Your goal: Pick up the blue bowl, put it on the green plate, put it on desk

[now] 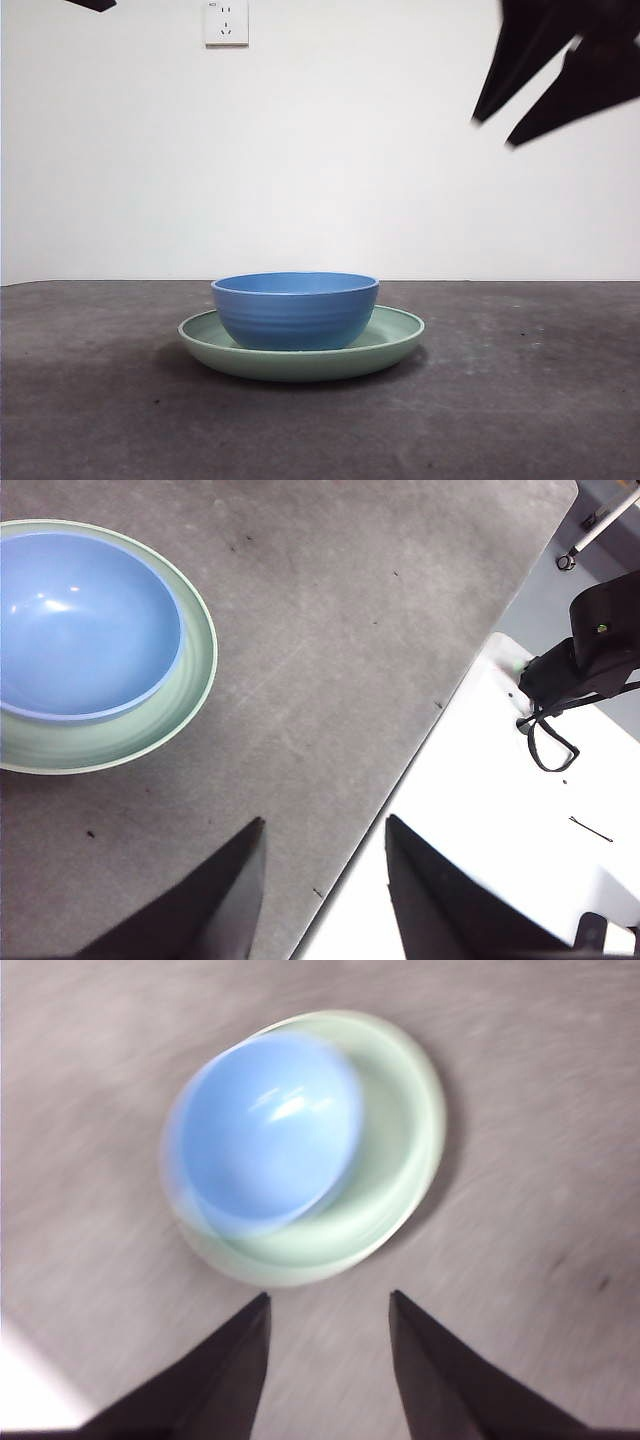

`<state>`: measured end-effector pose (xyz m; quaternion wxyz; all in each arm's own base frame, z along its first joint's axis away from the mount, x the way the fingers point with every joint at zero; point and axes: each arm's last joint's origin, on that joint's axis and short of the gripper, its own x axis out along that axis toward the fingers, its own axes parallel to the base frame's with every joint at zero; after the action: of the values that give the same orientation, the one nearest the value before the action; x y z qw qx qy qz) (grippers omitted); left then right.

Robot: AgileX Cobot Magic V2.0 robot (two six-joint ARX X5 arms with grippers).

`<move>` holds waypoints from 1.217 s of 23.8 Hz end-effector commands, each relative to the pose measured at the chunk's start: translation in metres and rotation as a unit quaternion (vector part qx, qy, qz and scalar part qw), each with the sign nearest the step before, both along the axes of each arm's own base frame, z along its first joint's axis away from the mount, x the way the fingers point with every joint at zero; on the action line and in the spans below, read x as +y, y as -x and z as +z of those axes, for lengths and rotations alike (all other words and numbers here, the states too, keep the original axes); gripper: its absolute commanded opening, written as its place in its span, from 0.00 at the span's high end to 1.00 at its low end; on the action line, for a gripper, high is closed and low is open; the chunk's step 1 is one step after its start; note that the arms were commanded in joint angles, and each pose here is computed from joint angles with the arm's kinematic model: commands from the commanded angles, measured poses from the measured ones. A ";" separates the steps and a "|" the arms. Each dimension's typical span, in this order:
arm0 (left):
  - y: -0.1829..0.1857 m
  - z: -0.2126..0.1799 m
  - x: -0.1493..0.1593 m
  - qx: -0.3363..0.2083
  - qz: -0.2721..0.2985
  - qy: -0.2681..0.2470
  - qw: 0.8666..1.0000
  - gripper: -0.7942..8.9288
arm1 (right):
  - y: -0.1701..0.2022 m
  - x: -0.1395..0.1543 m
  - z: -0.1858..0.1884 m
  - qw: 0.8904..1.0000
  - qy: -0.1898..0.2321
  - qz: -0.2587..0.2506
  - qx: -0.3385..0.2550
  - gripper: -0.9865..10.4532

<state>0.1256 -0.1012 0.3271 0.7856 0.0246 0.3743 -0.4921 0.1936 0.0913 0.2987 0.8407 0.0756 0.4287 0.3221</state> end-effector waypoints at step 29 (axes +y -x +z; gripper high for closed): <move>-0.001 0.002 -0.001 -0.008 -0.007 0.002 1.000 0.72 | 0.110 -0.039 0.044 0.992 -0.049 0.088 -0.072 0.75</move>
<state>0.1256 -0.1013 0.3271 0.7855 0.0246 0.3743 -0.4923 0.0846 0.0514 0.3370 0.8320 0.0616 0.3680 0.4106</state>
